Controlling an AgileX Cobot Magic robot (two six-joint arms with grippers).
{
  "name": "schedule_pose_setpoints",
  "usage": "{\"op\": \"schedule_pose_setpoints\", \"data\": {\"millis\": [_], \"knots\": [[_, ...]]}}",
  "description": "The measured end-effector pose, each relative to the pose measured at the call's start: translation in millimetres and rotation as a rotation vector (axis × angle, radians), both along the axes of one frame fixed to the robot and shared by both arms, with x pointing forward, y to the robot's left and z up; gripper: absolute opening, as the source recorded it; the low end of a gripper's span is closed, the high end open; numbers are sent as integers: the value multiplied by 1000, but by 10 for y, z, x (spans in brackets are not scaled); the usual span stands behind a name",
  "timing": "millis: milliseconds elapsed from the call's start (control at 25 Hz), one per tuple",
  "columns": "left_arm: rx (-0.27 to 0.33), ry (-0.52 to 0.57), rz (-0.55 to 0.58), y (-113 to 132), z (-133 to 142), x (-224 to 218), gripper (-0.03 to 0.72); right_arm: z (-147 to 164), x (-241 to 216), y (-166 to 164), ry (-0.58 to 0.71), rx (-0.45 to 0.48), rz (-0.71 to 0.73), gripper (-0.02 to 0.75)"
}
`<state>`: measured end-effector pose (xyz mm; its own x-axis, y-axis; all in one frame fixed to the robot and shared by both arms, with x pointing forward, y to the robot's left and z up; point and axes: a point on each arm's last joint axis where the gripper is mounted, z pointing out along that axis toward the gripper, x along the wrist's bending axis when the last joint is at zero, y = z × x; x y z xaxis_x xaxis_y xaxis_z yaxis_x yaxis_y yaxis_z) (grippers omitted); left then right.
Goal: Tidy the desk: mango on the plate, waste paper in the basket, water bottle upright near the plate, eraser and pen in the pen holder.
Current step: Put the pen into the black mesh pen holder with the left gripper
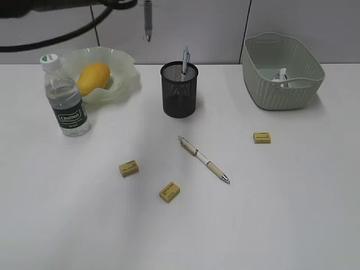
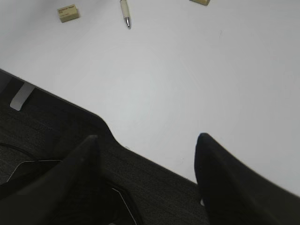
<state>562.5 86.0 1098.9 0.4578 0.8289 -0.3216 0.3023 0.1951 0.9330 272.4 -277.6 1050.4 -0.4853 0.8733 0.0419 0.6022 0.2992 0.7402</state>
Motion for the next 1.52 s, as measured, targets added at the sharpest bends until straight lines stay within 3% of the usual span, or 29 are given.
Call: {"op": "schedule_pose_setpoints", "data": {"millis": [320,680,880,1080,1320,1520], "knots": [[-34,-137,24,-207,-415,274,95,0,0,0,0,0,0,499],[1,-109,32,-514,-1120,728,94,0,0,0,0,0,0,499],[44,-82,32,-559,-1470,834,94,0,0,0,0,0,0,499],[86,-98,47,-487,-1526,891,155,0,0,0,0,0,0,499],[65,-143,68,-440,-1476,928,354,0,0,0,0,0,0,498],[59,-156,63,-434,-1312,902,412,0,0,0,0,0,0,498]]}}
